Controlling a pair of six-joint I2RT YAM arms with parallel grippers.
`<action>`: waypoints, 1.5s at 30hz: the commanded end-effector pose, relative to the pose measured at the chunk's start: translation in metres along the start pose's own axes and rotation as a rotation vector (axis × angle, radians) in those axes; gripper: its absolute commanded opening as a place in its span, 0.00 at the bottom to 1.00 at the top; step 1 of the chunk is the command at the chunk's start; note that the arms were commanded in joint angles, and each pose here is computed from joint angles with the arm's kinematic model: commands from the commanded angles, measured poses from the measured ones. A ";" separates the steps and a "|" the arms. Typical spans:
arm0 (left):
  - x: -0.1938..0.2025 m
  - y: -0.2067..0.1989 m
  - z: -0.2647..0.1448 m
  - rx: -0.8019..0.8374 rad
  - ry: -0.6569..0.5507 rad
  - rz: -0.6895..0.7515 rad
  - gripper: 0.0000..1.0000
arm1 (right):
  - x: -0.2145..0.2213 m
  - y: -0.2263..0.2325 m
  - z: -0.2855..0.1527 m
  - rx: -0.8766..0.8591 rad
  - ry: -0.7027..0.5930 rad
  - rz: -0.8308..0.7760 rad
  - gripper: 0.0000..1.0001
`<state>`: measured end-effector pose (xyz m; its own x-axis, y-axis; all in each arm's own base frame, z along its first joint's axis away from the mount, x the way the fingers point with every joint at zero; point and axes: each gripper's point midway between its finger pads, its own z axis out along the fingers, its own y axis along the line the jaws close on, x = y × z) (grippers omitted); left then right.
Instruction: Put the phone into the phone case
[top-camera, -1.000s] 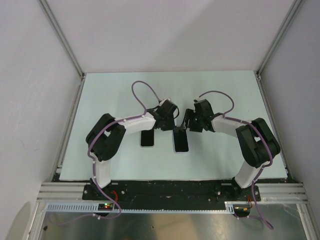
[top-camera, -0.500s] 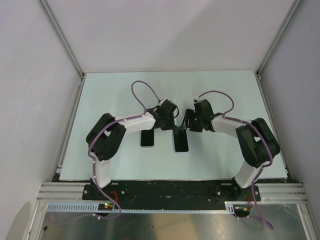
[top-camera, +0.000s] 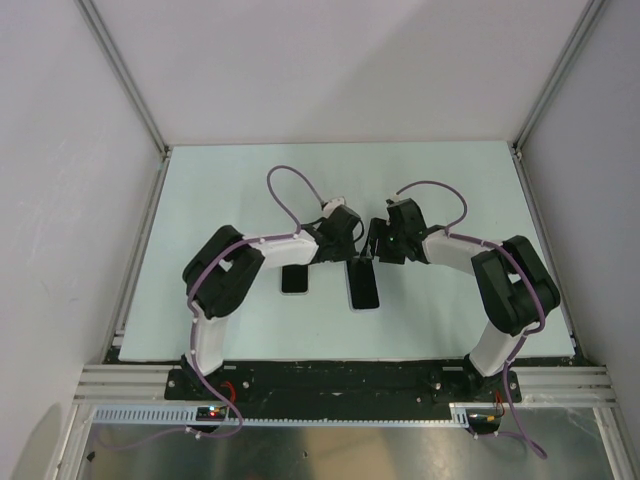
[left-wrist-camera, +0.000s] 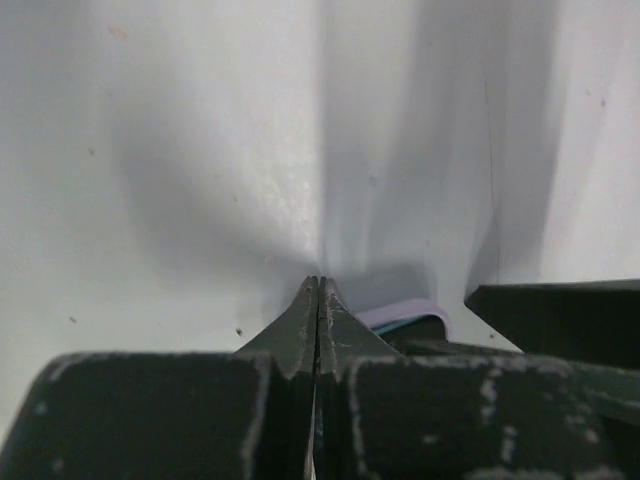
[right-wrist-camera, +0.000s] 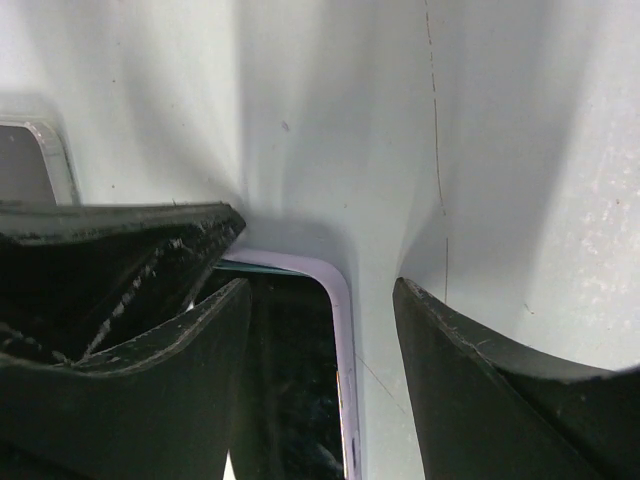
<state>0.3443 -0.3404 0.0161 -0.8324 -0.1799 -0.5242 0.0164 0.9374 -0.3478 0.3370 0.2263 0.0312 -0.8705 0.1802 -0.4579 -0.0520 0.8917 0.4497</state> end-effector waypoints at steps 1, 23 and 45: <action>0.081 0.041 0.000 -0.137 0.202 0.059 0.00 | 0.001 -0.004 0.001 0.032 0.010 -0.025 0.64; -0.002 0.018 -0.064 -0.017 0.027 0.024 0.37 | -0.001 -0.003 -0.005 0.033 0.005 -0.039 0.64; 0.034 -0.004 -0.055 0.012 0.103 0.063 0.25 | 0.002 -0.004 -0.006 0.028 0.011 -0.044 0.64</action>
<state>0.2772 -0.3248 0.0373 -0.8911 -0.0795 -0.4467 0.0736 0.9461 -0.3153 0.3372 0.2247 0.0310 -0.8681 0.1572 -0.4709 -0.0708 0.8996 0.4308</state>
